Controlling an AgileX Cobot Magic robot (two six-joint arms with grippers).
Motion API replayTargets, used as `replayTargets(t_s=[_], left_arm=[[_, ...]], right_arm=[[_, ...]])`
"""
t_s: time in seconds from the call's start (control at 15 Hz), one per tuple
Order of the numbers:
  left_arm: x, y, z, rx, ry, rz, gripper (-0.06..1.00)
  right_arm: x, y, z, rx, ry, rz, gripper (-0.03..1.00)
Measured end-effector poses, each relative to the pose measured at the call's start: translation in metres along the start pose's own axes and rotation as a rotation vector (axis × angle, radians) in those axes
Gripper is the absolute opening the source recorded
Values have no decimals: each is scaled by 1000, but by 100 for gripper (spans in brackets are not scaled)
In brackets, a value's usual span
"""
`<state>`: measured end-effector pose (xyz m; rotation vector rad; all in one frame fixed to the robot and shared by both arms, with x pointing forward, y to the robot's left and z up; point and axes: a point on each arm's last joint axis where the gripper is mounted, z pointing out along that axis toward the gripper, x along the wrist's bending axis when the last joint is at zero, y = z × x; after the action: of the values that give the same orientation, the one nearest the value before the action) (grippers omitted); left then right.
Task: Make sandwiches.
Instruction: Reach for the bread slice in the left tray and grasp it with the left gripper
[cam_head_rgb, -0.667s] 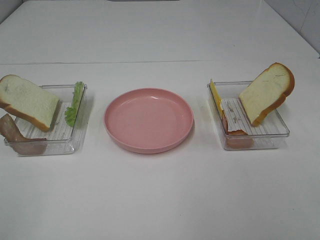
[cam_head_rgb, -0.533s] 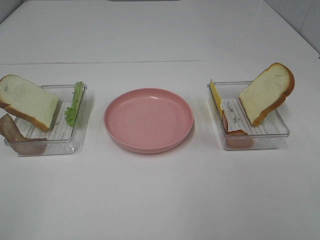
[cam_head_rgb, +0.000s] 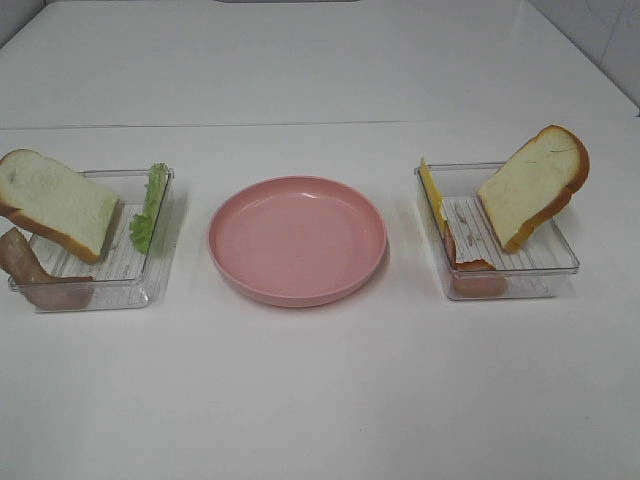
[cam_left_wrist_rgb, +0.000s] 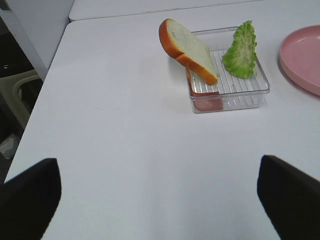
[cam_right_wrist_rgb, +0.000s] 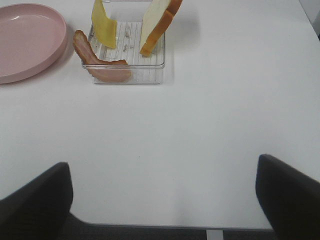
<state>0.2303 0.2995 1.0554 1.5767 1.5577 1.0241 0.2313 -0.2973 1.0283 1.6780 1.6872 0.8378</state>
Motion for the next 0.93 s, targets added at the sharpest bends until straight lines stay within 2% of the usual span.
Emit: replayTargets(t_s=[0.33, 0.4, 0.47, 0.53, 0.67, 0.8, 0.93], left_arm=[[0, 0, 0, 0, 0, 0, 99], [0, 1, 1, 15, -1, 0, 99], [1, 8, 3, 74, -6, -1, 99], [3, 31, 6, 208, -11, 2, 99], [8, 79, 27, 349, -16, 5, 99], [13, 128, 61, 437, -24, 4, 99], [16, 159, 89, 476, -27, 4, 99]], right_arm=[[0, 0, 0, 0, 0, 0, 96], [0, 0, 0, 0, 0, 0, 96], [0, 0, 0, 0, 0, 0, 96], [0, 0, 0, 0, 0, 0, 96], [0, 0, 0, 0, 0, 0, 96], [0, 0, 0, 0, 0, 0, 96], [0, 0, 0, 0, 0, 0, 96]])
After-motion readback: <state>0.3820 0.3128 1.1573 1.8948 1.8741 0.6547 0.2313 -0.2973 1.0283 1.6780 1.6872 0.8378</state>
